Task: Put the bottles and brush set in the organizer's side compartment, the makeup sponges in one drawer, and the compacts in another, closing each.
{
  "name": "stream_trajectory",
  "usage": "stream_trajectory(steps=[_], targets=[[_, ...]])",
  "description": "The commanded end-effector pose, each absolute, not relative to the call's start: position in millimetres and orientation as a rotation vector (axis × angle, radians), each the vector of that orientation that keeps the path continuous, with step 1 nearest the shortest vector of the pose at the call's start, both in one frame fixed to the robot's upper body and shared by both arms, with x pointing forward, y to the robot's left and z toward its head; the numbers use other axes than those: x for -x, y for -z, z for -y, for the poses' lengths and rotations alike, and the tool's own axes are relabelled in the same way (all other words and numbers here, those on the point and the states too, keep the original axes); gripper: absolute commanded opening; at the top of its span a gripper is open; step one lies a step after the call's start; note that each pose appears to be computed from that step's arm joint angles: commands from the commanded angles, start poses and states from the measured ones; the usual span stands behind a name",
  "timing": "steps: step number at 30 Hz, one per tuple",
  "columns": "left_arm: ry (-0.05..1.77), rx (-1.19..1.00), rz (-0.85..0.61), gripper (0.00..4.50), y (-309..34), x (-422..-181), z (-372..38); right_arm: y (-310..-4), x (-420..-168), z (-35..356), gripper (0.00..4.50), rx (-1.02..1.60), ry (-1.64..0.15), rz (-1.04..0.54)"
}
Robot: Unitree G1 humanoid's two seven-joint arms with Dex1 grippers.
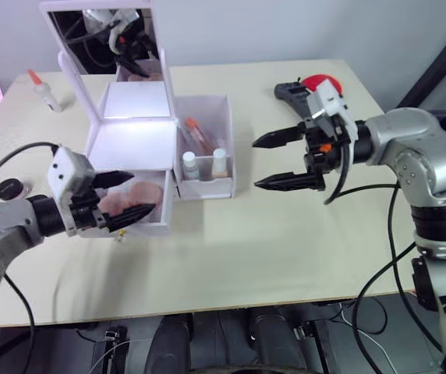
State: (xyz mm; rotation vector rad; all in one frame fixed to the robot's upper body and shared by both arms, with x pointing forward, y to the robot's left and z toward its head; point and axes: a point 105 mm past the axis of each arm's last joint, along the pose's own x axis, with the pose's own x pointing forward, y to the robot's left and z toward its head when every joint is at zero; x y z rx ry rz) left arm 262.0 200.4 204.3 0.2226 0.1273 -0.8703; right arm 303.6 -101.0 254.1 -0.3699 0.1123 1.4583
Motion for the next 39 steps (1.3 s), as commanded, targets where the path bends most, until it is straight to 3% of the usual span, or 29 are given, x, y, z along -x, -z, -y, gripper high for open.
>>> stream_trajectory(steps=[1,10,16,19,23,29,39], targets=[[0.858,-0.225,-0.055,4.43,-228.9,-253.5,-204.3,-265.3,-299.1,98.8,4.50,0.389,-1.485,-0.062],[0.676,-0.174,-0.049,4.43,-255.0,-204.8,-247.6,-270.2,-305.6,95.3,4.50,0.415,-1.535,-0.059],[0.670,-0.056,-0.166,4.43,-216.9,-147.9,-228.5,-271.2,-312.5,88.1,4.50,0.432,-1.584,-0.057],[0.595,-0.025,-0.206,4.43,-198.7,-132.3,-224.4,-272.5,-314.4,84.7,4.50,0.437,-1.607,-0.052],[0.382,-0.002,-0.176,3.14,-177.4,-126.0,-232.2,-273.5,-319.4,78.8,4.50,0.451,-1.630,-0.047],[0.210,0.027,-0.152,0.09,-146.2,-137.9,-233.0,-276.8,-322.6,73.1,4.50,0.459,-1.653,-0.031],[0.145,0.008,-0.038,0.01,-131.3,-175.2,-220.9,-280.5,-320.7,77.2,4.50,0.466,-1.634,-0.027]])
